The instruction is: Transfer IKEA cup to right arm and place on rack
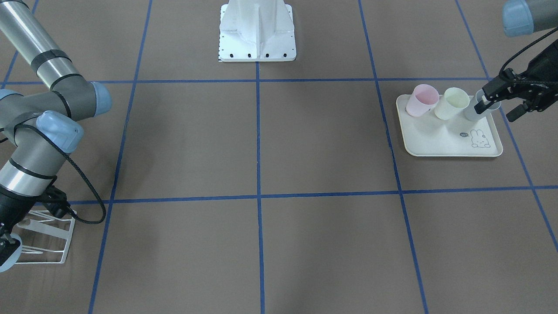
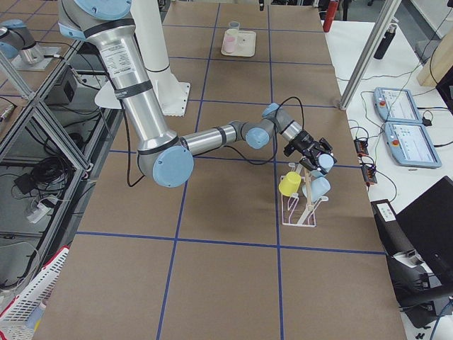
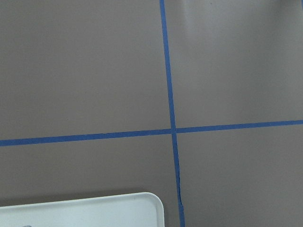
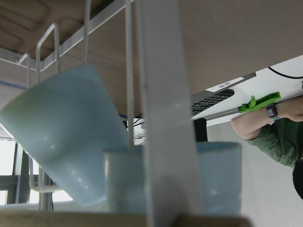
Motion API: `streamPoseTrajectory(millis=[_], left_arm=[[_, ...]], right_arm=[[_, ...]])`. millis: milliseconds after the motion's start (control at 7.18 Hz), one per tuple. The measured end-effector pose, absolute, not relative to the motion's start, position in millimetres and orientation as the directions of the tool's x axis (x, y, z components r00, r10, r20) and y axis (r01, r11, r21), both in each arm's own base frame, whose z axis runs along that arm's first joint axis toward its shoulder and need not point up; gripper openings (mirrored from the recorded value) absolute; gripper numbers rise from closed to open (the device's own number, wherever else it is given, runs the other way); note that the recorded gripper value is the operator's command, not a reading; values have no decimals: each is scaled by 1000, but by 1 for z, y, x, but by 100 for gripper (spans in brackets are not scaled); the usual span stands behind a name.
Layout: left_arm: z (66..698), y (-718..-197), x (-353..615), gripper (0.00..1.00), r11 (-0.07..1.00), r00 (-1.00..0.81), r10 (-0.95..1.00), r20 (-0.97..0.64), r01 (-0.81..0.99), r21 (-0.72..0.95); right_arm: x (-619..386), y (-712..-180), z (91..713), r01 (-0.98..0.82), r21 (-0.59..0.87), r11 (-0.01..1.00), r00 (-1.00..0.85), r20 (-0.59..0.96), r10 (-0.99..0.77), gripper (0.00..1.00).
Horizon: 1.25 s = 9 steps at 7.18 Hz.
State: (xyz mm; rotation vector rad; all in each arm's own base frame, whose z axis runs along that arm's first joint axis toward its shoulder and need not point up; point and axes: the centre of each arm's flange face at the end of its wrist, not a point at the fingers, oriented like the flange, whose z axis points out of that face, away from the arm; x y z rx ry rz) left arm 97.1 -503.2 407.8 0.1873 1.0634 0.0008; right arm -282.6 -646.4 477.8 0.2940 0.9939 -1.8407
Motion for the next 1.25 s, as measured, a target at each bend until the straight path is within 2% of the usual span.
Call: streamPoseTrajectory(millis=[139,557,1115,1254], left_arm=[[408,-503,97,100,984,487,91,-868,90,153],[407,-503,97,100,984,487,92,-868,90,154],[408,-504,97,100,984,487,91,-868,90,154],[408,-504,97,100,984,488,90,-868,90,153]], right_arm=[[-286,-645,481,842,-507,-184,-492,-582,-648,60],[-290,-644,483,839,-511,-190,-498,-578,-647,74],[-292,-643,484,838,-511,-192,-500,-577,-646,75],[-292,-643,482,839,-510,-191,-499,-579,-645,99]])
